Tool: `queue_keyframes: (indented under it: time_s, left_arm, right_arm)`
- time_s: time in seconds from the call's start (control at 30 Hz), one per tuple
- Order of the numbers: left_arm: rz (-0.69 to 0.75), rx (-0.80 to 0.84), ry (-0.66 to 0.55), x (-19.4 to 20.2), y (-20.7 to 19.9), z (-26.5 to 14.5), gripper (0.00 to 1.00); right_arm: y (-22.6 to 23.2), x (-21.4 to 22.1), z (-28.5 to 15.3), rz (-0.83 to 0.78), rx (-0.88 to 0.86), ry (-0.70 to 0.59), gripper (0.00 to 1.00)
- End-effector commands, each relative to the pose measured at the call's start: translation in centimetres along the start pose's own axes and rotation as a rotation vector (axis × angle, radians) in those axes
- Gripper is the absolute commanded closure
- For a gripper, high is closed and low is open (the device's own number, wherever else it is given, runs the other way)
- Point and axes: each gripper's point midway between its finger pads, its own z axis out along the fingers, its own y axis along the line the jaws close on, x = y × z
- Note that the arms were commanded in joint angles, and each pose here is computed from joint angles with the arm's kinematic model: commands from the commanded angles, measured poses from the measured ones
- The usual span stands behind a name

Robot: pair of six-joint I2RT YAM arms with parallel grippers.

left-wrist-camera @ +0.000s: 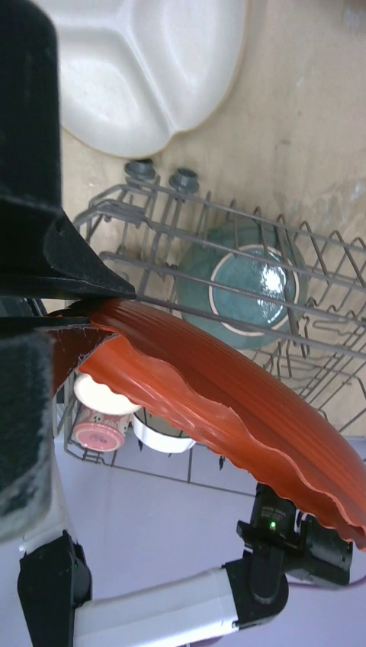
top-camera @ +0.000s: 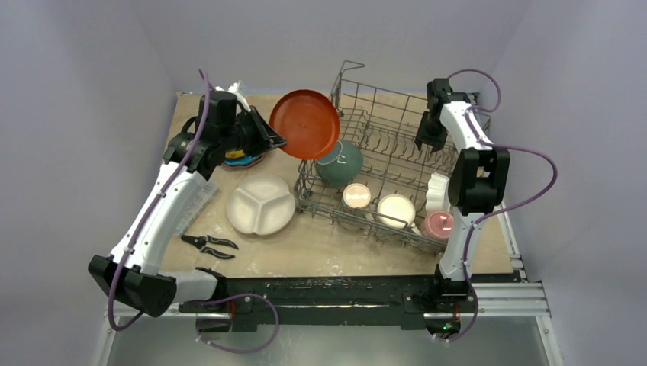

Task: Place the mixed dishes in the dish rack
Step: Move the dish rack to the center of the board.

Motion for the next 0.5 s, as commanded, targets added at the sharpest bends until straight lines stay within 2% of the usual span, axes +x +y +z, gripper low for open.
queue_keyframes:
  time_s: [0.0,0.17,0.23,0.47]
  left_arm:
    - [-0.022,0.189,-0.015,-1.7,-4.3,0.9,1.0]
    - [-0.06,0.179,0.04,-1.5,-4.1,3.5,1.0]
    - [-0.049,0.246,0.064,-1.4,-5.1,4.4,1.0]
    - [-0.069,0.269,0.101,-1.8,-5.8,6.8,1.0]
  right_arm:
    - [0.1,-0.9,-0.9,-0.016,-0.022,-0.036,0.63]
    - [0.3,-0.5,0.0,-0.03,-0.023,-0.01,0.66]
    - [-0.5,-0.6,0.6,-0.014,-0.019,-0.002,0.66]
    - [0.1,-0.8,1.2,-0.002,-0.058,0.011,0.66]
